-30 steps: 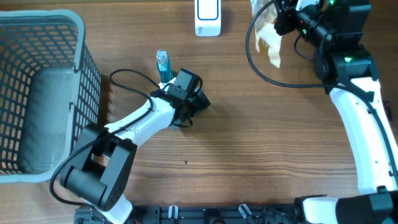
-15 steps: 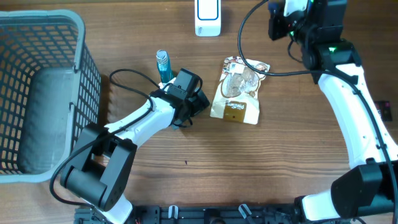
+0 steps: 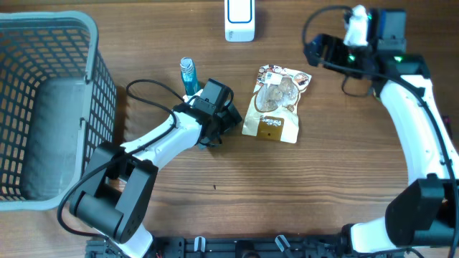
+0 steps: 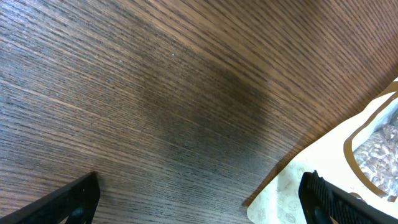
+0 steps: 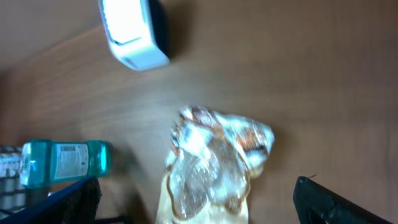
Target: Scan the item barcode
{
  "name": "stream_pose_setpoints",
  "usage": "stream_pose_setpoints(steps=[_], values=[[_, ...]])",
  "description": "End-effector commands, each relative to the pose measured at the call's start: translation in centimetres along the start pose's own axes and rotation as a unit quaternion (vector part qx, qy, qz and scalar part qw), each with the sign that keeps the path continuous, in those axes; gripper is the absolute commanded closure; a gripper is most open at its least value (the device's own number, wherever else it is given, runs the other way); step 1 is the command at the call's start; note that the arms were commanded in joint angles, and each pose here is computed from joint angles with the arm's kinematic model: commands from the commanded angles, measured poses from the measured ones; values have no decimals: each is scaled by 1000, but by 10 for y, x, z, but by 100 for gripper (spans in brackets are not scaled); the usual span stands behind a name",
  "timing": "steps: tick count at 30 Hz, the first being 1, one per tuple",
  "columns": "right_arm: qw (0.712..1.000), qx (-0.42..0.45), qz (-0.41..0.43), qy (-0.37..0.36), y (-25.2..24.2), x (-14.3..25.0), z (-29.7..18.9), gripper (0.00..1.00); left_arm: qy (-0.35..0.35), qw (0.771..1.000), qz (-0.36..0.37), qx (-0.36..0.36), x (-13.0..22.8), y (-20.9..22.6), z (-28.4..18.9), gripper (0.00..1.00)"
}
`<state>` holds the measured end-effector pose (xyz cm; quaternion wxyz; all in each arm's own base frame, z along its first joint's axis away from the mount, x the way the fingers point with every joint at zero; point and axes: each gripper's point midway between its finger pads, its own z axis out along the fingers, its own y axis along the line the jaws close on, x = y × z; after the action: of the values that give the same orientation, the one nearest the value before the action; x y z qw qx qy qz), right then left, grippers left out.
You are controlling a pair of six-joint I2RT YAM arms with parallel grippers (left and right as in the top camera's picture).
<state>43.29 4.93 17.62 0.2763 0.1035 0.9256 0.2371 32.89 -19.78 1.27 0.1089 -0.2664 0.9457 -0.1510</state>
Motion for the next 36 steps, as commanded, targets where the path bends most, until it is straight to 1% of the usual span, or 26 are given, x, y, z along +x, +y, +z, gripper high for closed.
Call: stream_pose_setpoints(steps=[1,3,7,11,19,22,25,29,35,36], values=[[986,-65,138,71,-28,49,16,0,9,999,-1,-47,6,29,16,0],[981,-94,148,80,-34,68,25,0,8,999,-1,-46,6,29,16,0],[977,-102,173,65,-46,86,44,0,8,999,-1,-47,6,29,16,0],[976,-122,172,46,-52,93,58,0,8,999,-1,-47,6,30,16,0],[976,-139,165,33,-77,94,113,0,10,999,-1,-46,7,29,16,0],[972,-145,179,49,-84,103,137,0,10,999,-1,-46,7,29,16,0],[966,-178,175,72,-73,113,156,0,10,999,-1,-45,7,29,16,0],[961,-192,162,112,-54,130,176,0,10,999,-1,-46,7,29,16,0],[956,-208,124,165,-40,162,175,0,10,999,-1,-46,7,29,16,0],[956,-196,121,180,-45,172,174,3,10,999,-1,-46,7,29,16,0]])
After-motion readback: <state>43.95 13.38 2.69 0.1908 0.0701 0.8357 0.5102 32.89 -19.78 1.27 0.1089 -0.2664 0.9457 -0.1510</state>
